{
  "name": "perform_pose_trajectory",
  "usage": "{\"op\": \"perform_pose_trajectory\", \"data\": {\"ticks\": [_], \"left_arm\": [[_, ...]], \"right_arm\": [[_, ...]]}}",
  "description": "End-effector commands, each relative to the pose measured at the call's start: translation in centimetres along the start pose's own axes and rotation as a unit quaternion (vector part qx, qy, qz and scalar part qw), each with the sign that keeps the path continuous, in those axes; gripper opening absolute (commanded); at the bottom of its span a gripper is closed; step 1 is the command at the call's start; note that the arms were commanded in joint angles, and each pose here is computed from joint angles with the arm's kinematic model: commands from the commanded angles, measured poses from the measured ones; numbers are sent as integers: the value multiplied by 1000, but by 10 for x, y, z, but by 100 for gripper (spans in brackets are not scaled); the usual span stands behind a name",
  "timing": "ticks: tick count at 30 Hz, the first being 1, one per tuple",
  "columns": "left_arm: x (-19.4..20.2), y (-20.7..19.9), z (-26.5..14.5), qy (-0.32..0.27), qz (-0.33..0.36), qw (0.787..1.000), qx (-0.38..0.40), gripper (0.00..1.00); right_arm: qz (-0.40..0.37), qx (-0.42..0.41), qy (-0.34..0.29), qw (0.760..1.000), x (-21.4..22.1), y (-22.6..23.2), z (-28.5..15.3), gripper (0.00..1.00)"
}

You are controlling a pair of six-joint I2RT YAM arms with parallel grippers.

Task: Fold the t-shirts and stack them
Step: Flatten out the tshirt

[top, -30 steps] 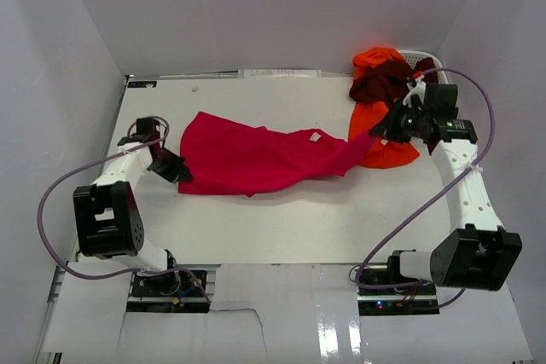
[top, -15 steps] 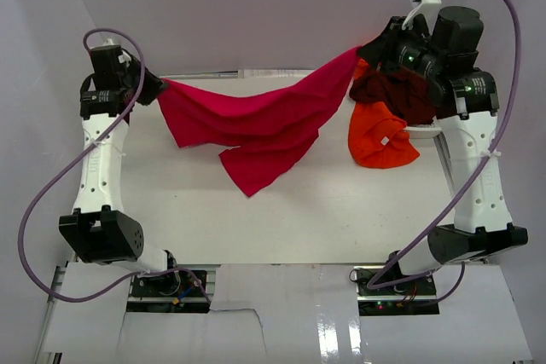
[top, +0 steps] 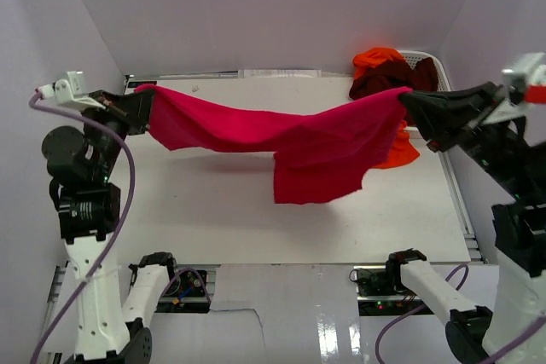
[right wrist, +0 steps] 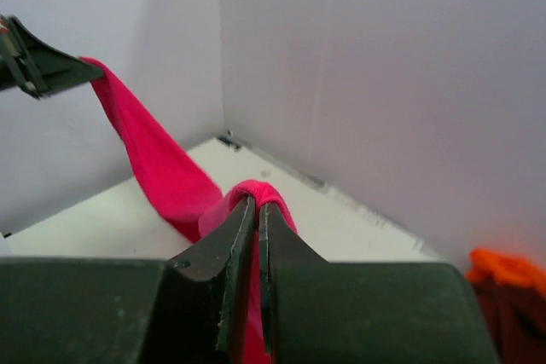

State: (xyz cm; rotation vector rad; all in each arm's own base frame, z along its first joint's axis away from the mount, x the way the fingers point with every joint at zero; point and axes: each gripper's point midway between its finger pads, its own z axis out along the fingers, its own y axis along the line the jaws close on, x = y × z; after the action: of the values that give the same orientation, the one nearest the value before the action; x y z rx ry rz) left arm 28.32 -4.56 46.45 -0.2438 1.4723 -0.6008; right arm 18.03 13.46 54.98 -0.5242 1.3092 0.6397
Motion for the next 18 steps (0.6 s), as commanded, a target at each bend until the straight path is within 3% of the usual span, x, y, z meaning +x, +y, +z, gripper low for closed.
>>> {"op": "perform_pose_trajectory", "data": {"ticks": [1, 5, 7, 10, 13, 18], "left_arm": [[-44, -47, -39, -101, 53, 990, 79, 0], [-86, -86, -110, -193, 84, 973, 94, 0], [-100, -86, -137, -232, 75, 968, 64, 0], [-111, -82, -155, -246, 60, 967, 31, 0], [-98, -62, -133, -226, 54, 973, 5, 0], [-23, -1, -57, -107, 17, 993, -36, 0]], "right_arm": [[-86, -65, -117, 987, -79, 49, -35, 8], [-108, -101, -172, 974, -122, 88, -71, 8], [-107, -104, -203, 968, -141, 101, -88, 8], [-80, -82, -194, 974, -142, 92, -84, 8], [-10, -33, -118, 992, -94, 49, -44, 8], [96, 18, 14, 995, 14, -17, 26, 8]]}}
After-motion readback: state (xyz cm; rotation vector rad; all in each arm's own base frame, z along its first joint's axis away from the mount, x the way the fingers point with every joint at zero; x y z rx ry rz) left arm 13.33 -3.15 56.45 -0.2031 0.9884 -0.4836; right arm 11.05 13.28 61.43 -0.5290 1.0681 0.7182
